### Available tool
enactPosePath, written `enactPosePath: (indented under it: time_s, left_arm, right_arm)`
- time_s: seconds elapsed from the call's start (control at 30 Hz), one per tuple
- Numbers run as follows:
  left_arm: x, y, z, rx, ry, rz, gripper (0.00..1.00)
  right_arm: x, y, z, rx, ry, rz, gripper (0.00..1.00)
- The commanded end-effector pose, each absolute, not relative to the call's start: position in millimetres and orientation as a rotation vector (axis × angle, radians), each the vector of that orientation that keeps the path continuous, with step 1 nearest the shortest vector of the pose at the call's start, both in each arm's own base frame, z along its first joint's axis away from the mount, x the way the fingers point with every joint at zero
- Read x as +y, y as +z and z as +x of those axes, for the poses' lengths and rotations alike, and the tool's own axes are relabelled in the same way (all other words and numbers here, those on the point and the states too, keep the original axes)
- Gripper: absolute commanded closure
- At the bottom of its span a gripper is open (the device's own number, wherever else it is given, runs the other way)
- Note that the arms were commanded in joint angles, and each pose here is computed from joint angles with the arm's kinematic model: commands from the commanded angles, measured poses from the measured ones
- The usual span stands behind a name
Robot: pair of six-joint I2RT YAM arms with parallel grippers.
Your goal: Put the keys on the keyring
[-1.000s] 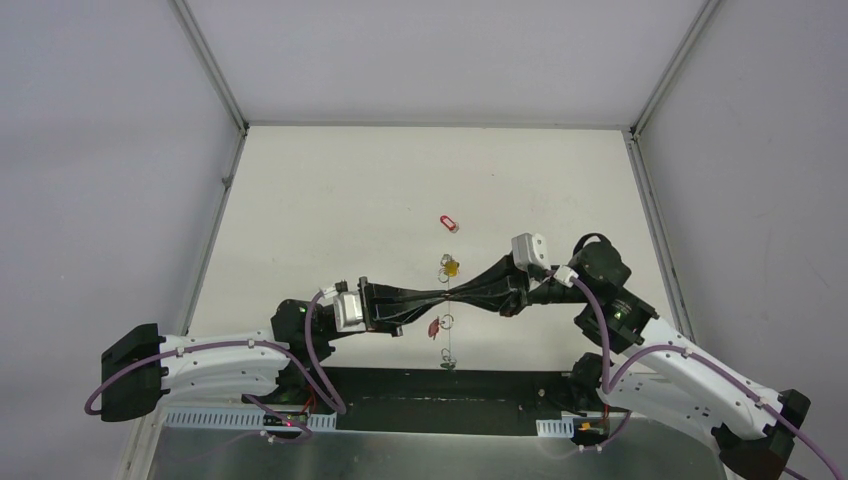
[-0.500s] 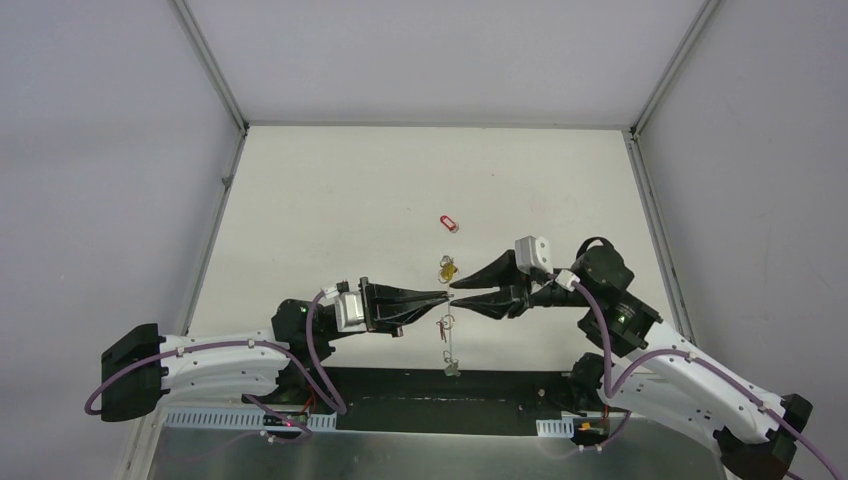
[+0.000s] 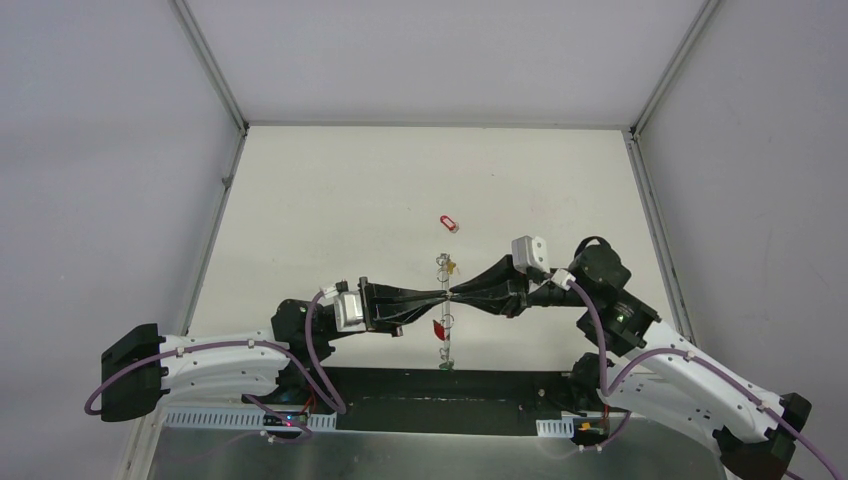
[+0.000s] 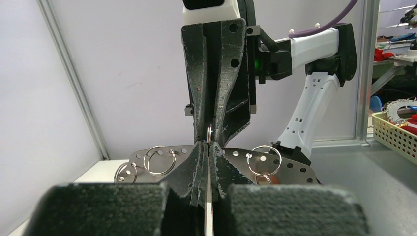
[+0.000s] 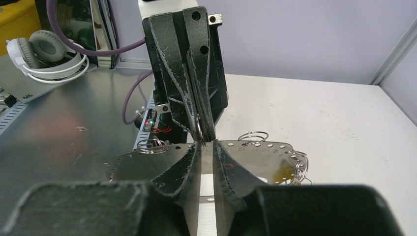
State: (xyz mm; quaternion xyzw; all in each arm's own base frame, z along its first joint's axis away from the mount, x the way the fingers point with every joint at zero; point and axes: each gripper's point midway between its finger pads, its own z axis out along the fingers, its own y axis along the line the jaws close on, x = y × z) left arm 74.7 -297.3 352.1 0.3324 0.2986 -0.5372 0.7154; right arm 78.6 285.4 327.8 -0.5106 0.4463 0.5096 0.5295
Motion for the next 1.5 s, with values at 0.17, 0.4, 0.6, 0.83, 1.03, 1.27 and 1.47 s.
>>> enactPosePath:
  time_s: [0.17, 0.4, 0.6, 0.83, 1.03, 1.27, 1.47]
  left_arm:
    - [-287.7, 373.2, 63.4, 0.587, -1.234, 0.704, 1.0]
    - [-288.8, 367.7, 65.2, 0.618, -1.236, 0.709, 1.0]
    - [-285.7, 365.5, 68.1, 0.657, -1.221, 0.711, 0.51]
    - [-266.7, 369.4, 65.5, 0.678, -1.171, 0.731, 0.36]
    - [-257.8, 364.8, 65.7, 0.747, -1.139, 0.771, 0.36]
    - [-284.0, 341.5, 67.3, 0.886, -1.139, 0.918, 0.45]
    - [-317.7, 299.2, 85.7, 1.073, -1.07, 1.034, 0.5]
  right_arm:
    - [286.7, 331.3, 76.0, 1.038, 1.224, -1.232, 1.0]
    - [284.1, 329.4, 74.9, 1.04, 1.214, -1.239, 1.0]
    - [278.0, 313.7, 77.2, 1.051, 1.127, -1.309, 1.0]
    - [260.1, 297.7, 79.6, 0.879, 0.877, -1.45, 1.0]
    - [254.9, 288.7, 83.0, 0.814, 0.781, -1.491, 1.0]
    - [263.3, 284.7, 81.6, 1.005, 0.934, -1.452, 1.0]
    - [271.2, 253.3, 98.6, 1.326, 1.012, -1.327, 1.0]
